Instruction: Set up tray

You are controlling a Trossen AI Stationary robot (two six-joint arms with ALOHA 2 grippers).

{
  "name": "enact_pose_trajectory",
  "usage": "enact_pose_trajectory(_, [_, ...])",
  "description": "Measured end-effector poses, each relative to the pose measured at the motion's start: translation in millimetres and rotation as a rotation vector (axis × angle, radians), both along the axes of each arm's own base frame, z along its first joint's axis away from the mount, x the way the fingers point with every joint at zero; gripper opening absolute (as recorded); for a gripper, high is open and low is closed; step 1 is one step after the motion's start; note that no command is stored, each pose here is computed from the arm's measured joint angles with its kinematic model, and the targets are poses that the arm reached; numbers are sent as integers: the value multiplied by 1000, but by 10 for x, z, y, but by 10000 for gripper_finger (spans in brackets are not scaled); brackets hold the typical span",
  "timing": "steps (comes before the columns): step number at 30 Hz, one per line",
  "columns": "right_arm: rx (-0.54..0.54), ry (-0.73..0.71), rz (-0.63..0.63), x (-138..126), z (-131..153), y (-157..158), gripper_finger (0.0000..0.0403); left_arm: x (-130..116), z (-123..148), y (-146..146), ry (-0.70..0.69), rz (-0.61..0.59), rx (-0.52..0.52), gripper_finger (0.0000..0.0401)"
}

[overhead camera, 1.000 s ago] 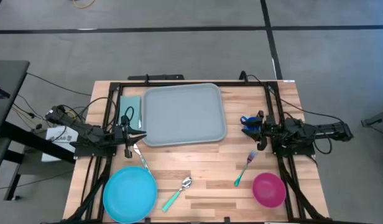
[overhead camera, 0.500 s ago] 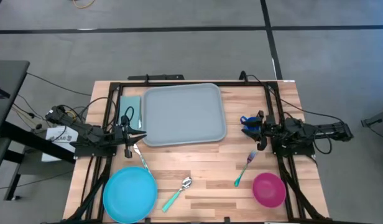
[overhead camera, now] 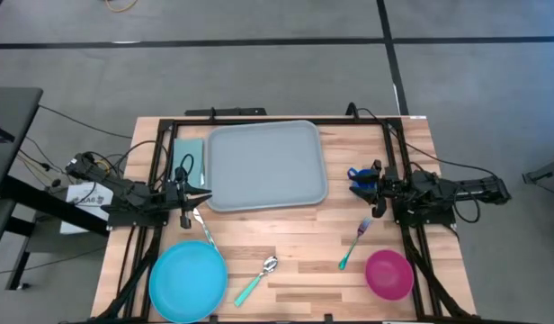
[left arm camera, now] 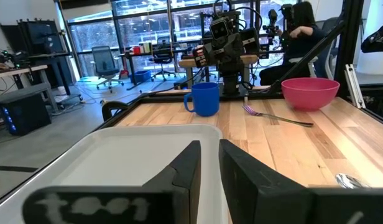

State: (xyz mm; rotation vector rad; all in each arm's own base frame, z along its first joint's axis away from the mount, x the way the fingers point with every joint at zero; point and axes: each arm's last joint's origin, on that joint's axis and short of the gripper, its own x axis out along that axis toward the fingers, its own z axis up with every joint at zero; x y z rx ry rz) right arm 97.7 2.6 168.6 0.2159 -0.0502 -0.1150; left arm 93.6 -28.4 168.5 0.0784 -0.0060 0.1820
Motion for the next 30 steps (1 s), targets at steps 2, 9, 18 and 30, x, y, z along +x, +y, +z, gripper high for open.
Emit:
enact_pose_trajectory(2, [0,0,0,0,0,0,177,0,0,0,0,0,-1,48])
enact_pose_trajectory(9, [0,0,0,0,0,0,177,0,-1,0,-6,-1,-32,48])
enact_pose_trajectory(18, [0,0,0,0,0,0,177,-1,25,1,-17,2,29,48])
enact_pose_trajectory(30, [0,1,0,0,-1,0,177,-17,174,11,-137,11,-30,48])
